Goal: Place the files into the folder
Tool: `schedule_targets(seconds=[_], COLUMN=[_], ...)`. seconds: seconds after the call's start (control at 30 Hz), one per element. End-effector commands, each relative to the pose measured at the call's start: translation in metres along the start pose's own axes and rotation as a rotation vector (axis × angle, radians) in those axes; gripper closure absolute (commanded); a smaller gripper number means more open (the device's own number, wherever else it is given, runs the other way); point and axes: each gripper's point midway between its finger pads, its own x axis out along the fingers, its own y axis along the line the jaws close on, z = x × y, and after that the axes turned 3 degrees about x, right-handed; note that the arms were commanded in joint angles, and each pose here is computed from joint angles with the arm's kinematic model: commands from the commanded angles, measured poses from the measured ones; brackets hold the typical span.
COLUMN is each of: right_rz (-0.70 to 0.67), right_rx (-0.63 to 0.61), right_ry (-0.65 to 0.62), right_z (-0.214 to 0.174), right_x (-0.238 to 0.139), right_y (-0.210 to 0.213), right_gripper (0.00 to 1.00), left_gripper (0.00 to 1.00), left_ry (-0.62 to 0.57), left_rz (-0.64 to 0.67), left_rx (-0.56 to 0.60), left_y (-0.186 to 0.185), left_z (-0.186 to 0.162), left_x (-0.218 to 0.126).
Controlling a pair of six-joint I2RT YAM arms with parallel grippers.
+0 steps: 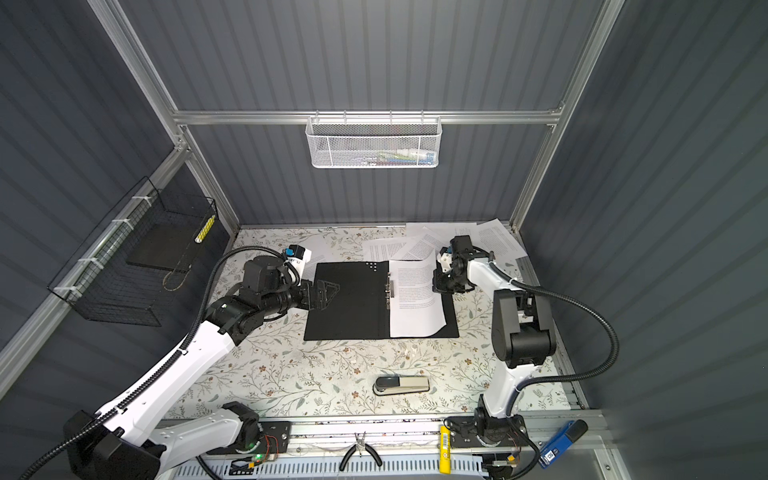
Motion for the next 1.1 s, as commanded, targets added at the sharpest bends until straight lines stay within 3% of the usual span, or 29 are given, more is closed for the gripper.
schedule_targets(seconds=[0.0, 0.13, 0.9, 0.97, 1.0, 1.03, 1.07], right_rz=[0.018, 0.016, -0.046, -0.053, -0.055, -0.057, -0.059], right_rx=[0.010, 0.008, 0.020, 0.019, 0.019, 0.021, 0.022], right_ry=[0.029, 0.027, 0.023, 0.018, 0.017, 0.018, 0.014], right_z=[-0.003, -0.002, 0.001, 0.003, 0.003, 0.003, 0.004], right_x=[0.005, 0.005, 0.007, 0.006, 0.006, 0.006, 0.005], right_y=[0.004, 0.004, -0.007, -0.008, -0.009, -0.009, -0.009], right_gripper=[1.00, 1.00, 0.73, 0.64, 0.20, 0.01, 0.01], left_gripper=[0.00, 0.00, 0.00, 0.00, 0.00, 0.00, 0.00], left_ry=[-0.008, -0.007, -0.002, -0.002, -0.001, -0.001, -0.001], left_rz=[-0.017, -0.016, -0.025, -0.025, -0.025, -0.024, -0.024], left_rx=[0.026, 0.025, 0.025, 0.025, 0.025, 0.026, 0.026], left_y=[-0.005, -0.005, -0.006, -0.006, -0.006, -0.006, -0.006], left_z=[0.008, 0.007, 0.007, 0.007, 0.006, 0.006, 0.006], left_x=[-0.003, -0.003, -0.002, -0.002, -0.002, -0.002, -0.002])
